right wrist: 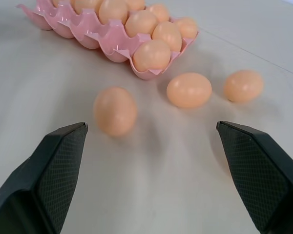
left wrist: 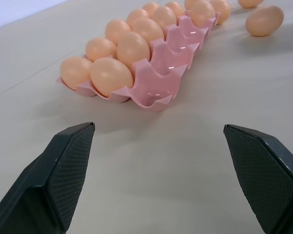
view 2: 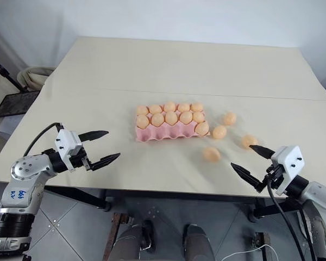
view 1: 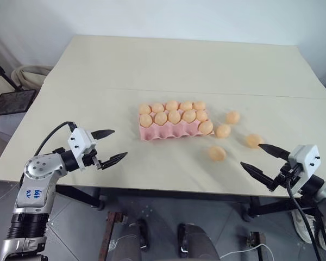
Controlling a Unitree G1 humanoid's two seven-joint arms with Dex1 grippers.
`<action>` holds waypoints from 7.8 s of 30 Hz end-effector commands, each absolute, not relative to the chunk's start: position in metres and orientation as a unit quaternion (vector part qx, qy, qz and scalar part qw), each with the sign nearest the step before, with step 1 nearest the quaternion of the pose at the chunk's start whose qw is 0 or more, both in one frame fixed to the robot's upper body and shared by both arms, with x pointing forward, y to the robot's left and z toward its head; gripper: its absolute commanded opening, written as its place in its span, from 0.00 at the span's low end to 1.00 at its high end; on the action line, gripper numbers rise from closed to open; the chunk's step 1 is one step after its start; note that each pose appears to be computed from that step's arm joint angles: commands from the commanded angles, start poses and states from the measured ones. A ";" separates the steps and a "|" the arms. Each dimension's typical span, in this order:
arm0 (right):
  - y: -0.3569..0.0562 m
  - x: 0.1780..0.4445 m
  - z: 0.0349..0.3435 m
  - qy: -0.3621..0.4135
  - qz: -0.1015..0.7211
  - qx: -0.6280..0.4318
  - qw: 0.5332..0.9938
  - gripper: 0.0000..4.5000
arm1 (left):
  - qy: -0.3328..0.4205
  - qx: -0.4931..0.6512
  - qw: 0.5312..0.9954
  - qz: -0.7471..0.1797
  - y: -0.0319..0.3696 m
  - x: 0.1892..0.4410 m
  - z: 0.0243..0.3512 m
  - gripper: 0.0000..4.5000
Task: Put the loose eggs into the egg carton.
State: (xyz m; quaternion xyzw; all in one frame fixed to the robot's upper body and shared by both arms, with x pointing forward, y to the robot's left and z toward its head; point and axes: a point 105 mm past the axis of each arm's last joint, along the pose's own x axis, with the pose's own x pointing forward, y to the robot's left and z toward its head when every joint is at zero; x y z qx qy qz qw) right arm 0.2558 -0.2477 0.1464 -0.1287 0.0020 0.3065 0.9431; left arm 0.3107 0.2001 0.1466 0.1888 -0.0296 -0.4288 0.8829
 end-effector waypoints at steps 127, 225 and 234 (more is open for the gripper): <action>-0.193 0.308 0.140 0.150 0.372 -0.131 0.907 0.99 | -0.075 0.151 0.840 -0.515 0.156 0.286 0.166 1.00; -0.205 0.397 0.136 0.071 0.286 -0.146 0.944 0.86 | -0.079 0.126 0.871 -0.468 0.156 0.279 0.163 1.00; -0.195 0.387 0.141 0.024 0.322 -0.143 0.935 0.48 | -0.079 0.125 0.872 -0.466 0.156 0.282 0.163 1.00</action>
